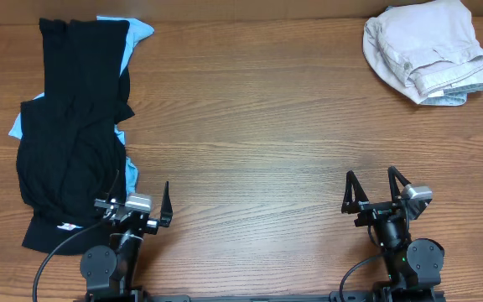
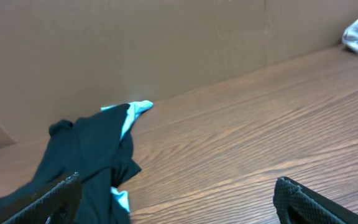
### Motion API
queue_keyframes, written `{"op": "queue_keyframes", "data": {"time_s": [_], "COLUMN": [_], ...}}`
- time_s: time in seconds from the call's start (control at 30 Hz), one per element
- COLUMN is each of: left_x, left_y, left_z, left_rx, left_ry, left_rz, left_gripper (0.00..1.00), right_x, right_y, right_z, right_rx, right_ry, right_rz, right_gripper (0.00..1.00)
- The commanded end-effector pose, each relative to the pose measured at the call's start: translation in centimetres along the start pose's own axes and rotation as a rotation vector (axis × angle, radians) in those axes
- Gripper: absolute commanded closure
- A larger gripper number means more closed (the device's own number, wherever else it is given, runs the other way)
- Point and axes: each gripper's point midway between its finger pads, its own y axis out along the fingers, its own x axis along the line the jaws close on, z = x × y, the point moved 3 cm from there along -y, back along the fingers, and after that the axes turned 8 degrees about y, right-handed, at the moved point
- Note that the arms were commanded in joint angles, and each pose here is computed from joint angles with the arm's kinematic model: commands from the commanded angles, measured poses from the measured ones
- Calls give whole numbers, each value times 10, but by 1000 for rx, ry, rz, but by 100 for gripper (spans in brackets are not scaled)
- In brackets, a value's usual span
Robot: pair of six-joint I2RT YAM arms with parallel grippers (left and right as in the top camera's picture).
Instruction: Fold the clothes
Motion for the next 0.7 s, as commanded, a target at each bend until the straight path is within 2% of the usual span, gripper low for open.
{"op": "queue_keyframes", "data": {"time_s": [0.0, 0.47, 0.67], "left_x": [1, 8, 14], "left_y": [-1, -2, -9], "left_z": [-2, -17, -44], "left_rx": [-15, -78, -122], "left_ry": [-118, -378, -390], "left_rz": [-1, -25, -8], "left_gripper": [0, 0, 0], "right_x": [-1, 8, 29], "right_y": [0, -1, -10], "right_z": [-2, -19, -50], "right_rx": [-23, -96, -148], "right_ry": [-1, -11, -25], "right_rz": [-1, -37, -104], "right_gripper": [0, 0, 0]}}
